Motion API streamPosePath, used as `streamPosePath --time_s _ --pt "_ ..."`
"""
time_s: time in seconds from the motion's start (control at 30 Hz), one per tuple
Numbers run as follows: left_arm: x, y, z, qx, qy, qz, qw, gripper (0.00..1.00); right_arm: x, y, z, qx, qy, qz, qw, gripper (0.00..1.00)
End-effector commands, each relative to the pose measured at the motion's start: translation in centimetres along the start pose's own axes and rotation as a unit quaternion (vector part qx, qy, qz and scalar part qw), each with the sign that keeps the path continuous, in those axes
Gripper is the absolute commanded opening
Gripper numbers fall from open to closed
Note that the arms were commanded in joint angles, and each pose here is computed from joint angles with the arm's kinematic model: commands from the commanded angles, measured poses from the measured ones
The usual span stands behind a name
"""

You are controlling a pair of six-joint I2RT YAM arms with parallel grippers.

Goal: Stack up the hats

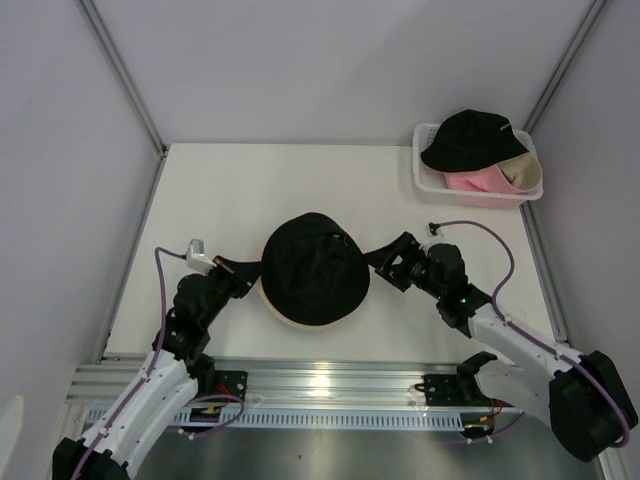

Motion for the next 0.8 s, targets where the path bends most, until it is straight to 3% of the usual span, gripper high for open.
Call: streamPosePath --time_s 0.0,0.17,0.47,0.57,0.77 --pt "2.5 -0.1 -1.5 0.014 0.022 0.054 0.998 0.01 1.7 1.3 0.4 -0.032 -0.035 0.056 0.997 0.78" --pt "3.1 0.2 -2.0 0.008 0.039 0.060 0.997 0.01 0.4 2.5 -0.6 -0.044 -0.078 0.094 0.991 0.77" --pt "2.9 1.2 -1.7 -0.030 0.047 0.044 0.997 0.01 1.7 2.0 -0.9 -0.036 -0.070 0.122 0.989 0.71" --pt "2.9 1.1 -1.8 -0.025 0.047 0.043 0.998 0.01 2.2 1.3 -0.9 -0.030 -0.063 0.128 0.989 0.58" --pt "3.2 0.9 -2.2 -0.012 0.046 0.050 0.998 0.01 1.8 -0.6 -1.6 -0.002 -0.059 0.105 0.993 0.14"
Point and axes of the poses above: each gripper's point midway between its finger pads, its own y axis back along the fingers, its own x axis along the line the jaws close on, z = x × y, the point moved 9 cm from there along y, back along the fingers, and after that the axes turned 11 degrees about -y, right-handed, at the moved point
